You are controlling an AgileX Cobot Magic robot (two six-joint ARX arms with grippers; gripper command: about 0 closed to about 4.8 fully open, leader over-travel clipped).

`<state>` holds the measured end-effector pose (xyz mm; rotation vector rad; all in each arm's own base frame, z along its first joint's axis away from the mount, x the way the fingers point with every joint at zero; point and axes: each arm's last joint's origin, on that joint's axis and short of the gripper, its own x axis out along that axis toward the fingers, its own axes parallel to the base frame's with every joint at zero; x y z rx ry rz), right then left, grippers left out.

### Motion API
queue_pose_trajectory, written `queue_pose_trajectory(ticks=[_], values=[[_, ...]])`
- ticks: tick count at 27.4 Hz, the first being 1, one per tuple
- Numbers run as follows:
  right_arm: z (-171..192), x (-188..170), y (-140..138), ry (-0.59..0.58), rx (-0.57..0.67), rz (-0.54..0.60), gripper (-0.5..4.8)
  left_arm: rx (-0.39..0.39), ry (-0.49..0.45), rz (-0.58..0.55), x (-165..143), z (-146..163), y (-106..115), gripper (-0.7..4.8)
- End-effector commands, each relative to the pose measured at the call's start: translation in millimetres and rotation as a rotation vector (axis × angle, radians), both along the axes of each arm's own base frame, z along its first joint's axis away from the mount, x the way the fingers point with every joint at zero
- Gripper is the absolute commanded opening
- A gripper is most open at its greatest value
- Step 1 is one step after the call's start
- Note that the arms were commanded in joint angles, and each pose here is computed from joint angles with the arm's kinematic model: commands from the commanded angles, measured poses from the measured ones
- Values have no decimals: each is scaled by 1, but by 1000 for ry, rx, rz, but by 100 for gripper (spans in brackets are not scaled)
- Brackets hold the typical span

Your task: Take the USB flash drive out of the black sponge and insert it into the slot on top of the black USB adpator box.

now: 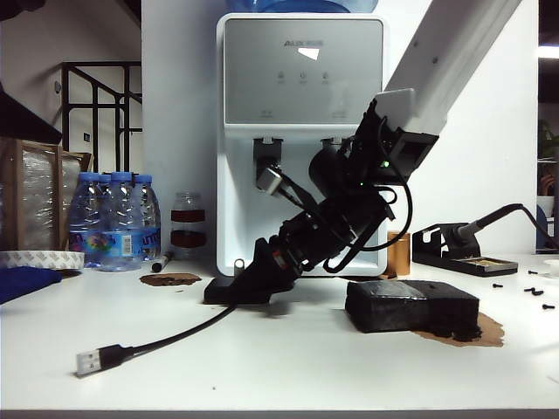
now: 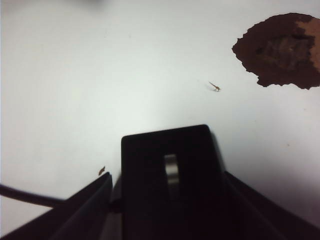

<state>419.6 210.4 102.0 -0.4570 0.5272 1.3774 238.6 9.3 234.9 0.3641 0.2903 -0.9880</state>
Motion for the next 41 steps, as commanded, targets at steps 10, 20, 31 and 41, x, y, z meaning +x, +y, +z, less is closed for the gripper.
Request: queue_pose_trajectory(ticks=[10,20,31,41], values=[[33,-4,-6,-15,-3,-32,378,2,-30,-5,2,1,0,-5],[63,-8,-7,-48,42,-30,377,15,-102,-2,6,6,1,-5],[84,-13,-9,-62,55,-38,376,37,-143,21,8,11,2,-5],[126,-26,-16,-118,43,-67,311,24,-162,53,0,24,1,-5]])
